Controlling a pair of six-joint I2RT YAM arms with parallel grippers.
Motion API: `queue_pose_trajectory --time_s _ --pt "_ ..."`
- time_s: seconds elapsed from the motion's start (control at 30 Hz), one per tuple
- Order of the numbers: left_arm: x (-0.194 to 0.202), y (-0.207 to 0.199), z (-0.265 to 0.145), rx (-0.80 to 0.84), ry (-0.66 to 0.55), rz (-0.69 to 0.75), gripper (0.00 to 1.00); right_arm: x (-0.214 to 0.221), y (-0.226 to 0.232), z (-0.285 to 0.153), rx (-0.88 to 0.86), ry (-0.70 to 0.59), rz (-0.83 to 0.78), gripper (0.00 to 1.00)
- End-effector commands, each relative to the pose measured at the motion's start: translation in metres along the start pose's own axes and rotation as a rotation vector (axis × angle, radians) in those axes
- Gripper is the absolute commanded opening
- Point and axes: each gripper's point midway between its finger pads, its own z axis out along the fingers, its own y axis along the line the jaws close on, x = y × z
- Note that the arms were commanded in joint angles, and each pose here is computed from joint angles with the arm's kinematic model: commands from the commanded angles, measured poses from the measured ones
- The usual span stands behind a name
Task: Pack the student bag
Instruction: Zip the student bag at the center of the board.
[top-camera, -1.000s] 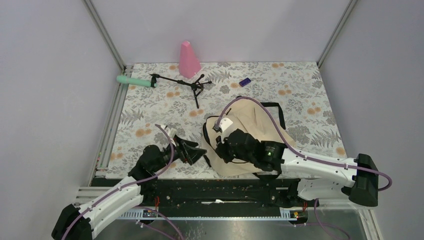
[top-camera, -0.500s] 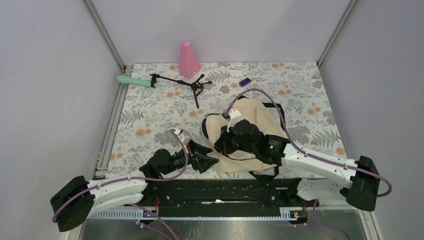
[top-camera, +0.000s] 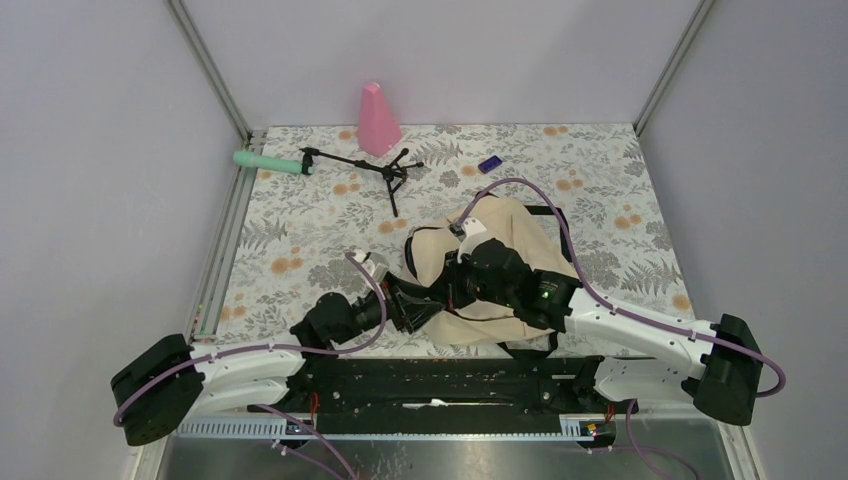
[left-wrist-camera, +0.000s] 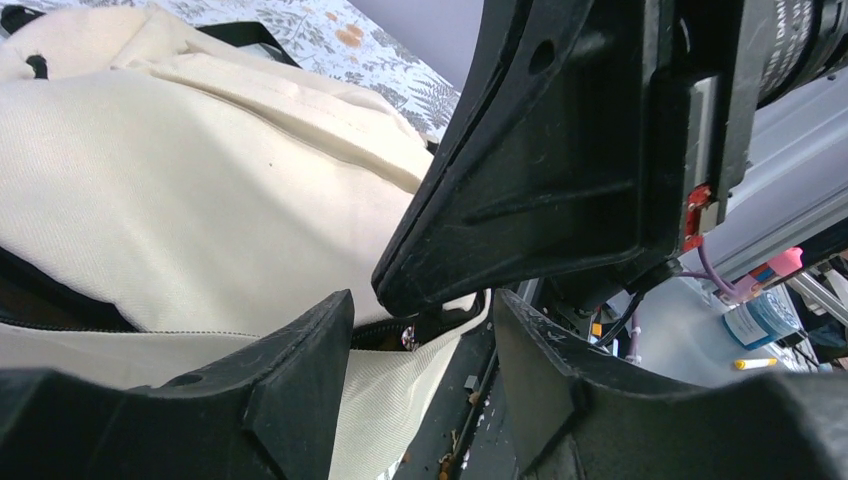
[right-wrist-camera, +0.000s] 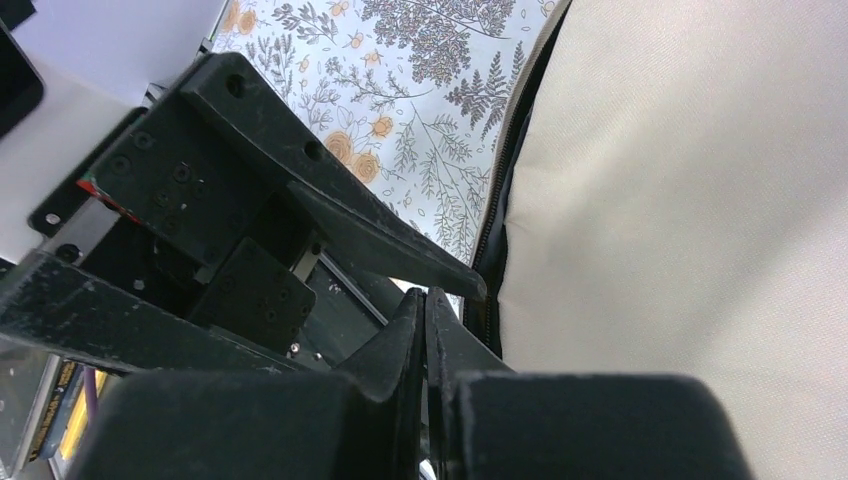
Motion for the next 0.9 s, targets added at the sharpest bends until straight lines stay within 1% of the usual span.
queue_pose_trajectory --time_s 0.0,0.03,0.13,0.2,0.4,0.47,0.53,0.57,0.6,0.63,0.67,0.7,0.77,0.8,0.83,0.87 --pt "-0.025 -0.017 0.01 0.053 -0.082 0.02 0.55 -0.044 0.029 -0.011 -0.112 -0.152 0.055 0.0" --pt "-0.024 -0.016 0.01 0.049 -0.078 0.02 0.55 -0.045 0.029 -0.011 -0.113 -0.155 0.058 0.0" --pt "-0.022 -0.015 0.012 0.047 -0.077 0.02 0.5 -0.046 0.031 -0.01 -0.118 -0.154 0.067 0.0" --pt "-0.021 -0.017 0.014 0.053 -0.076 0.017 0.44 -0.045 0.032 -0.009 -0.122 -0.149 0.076 0.0" --pt "-0.022 -0.019 0.022 0.055 -0.094 0.002 0.29 -0.044 0.031 -0.009 -0.121 -0.147 0.091 0.0" --pt "-0.023 -0.018 0.022 0.052 -0.107 -0.009 0.22 -0.044 0.03 -0.009 -0.119 -0.148 0.091 0.0" --pt "-0.025 -0.019 0.023 0.054 -0.119 -0.017 0.08 -0.043 0.027 -0.008 -0.11 -0.15 0.093 0.0" --pt "-0.025 -0.019 0.023 0.052 -0.121 -0.021 0.04 -0.042 0.026 -0.008 -0.106 -0.15 0.093 0.0" --pt "-0.024 -0.018 0.023 0.049 -0.119 -0.024 0.0 -0.042 0.024 -0.009 -0.101 -0.152 0.094 0.0" --pt "-0.023 -0.018 0.023 0.048 -0.114 -0.027 0.0 -0.041 0.022 -0.009 -0.095 -0.153 0.098 0.0" --pt "-0.021 -0.017 0.023 0.046 -0.109 -0.03 0.0 -0.042 0.02 -0.01 -0.088 -0.158 0.101 0.03" --pt "-0.019 -0.017 0.022 0.046 -0.105 -0.032 0.0 -0.043 0.017 -0.011 -0.077 -0.164 0.102 0.09" --pt "-0.016 -0.012 0.02 0.023 -0.1 -0.045 0.0 -0.045 0.01 -0.018 -0.051 -0.183 0.089 0.27" --pt "-0.014 -0.009 0.019 0.007 -0.097 -0.051 0.0 -0.042 0.004 -0.02 -0.026 -0.178 0.076 0.37" --pt "-0.014 -0.006 0.018 -0.006 -0.096 -0.054 0.0 -0.039 -0.003 -0.024 -0.003 -0.18 0.062 0.53" --pt "-0.013 -0.005 0.018 -0.014 -0.094 -0.058 0.0 -0.034 -0.011 -0.027 0.024 -0.178 0.04 0.64"
